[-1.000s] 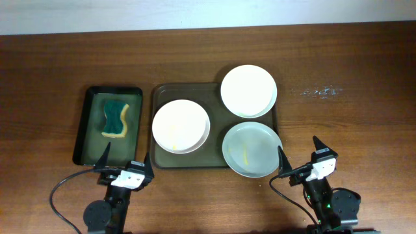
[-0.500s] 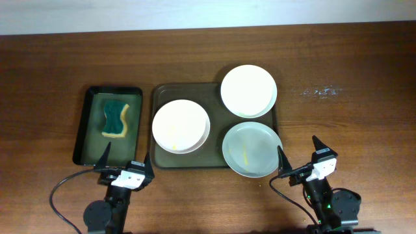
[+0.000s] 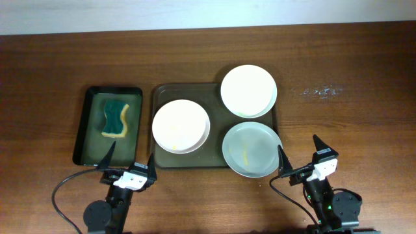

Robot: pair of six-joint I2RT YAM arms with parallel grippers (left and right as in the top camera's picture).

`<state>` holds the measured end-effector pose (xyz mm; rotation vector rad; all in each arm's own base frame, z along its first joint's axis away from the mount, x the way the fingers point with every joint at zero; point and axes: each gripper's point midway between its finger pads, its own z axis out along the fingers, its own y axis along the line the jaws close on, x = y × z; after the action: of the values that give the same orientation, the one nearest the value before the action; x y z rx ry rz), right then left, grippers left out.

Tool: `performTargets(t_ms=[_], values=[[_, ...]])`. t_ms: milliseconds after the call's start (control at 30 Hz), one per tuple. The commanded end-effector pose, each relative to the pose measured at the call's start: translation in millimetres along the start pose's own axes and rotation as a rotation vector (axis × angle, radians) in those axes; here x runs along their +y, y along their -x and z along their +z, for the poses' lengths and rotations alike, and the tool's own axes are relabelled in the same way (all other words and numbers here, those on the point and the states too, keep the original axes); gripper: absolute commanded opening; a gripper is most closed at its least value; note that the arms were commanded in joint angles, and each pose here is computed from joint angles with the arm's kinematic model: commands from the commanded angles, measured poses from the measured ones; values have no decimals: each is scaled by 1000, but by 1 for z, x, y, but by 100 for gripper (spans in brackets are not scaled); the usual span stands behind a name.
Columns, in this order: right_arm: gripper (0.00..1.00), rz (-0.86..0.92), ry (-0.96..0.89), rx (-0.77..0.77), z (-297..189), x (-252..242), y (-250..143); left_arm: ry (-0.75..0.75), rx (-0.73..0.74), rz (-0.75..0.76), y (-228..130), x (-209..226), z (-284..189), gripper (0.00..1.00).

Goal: Clean dirty plates on tray and stack at the side

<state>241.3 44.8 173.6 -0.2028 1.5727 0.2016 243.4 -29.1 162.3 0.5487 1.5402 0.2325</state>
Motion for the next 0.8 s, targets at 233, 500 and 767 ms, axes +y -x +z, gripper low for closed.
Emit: performTargets(t_ms=[233, 500, 767], values=[[98, -13, 23, -91, -7, 6, 41, -22, -48, 2, 23, 3, -3, 99], [98, -27, 23, -147, -16, 8, 78, -121, -86, -1, 55, 1, -2, 99], [98, -25, 24, -139, -21, 9, 116, -181, -37, -23, 104, 28, 16, 99]])
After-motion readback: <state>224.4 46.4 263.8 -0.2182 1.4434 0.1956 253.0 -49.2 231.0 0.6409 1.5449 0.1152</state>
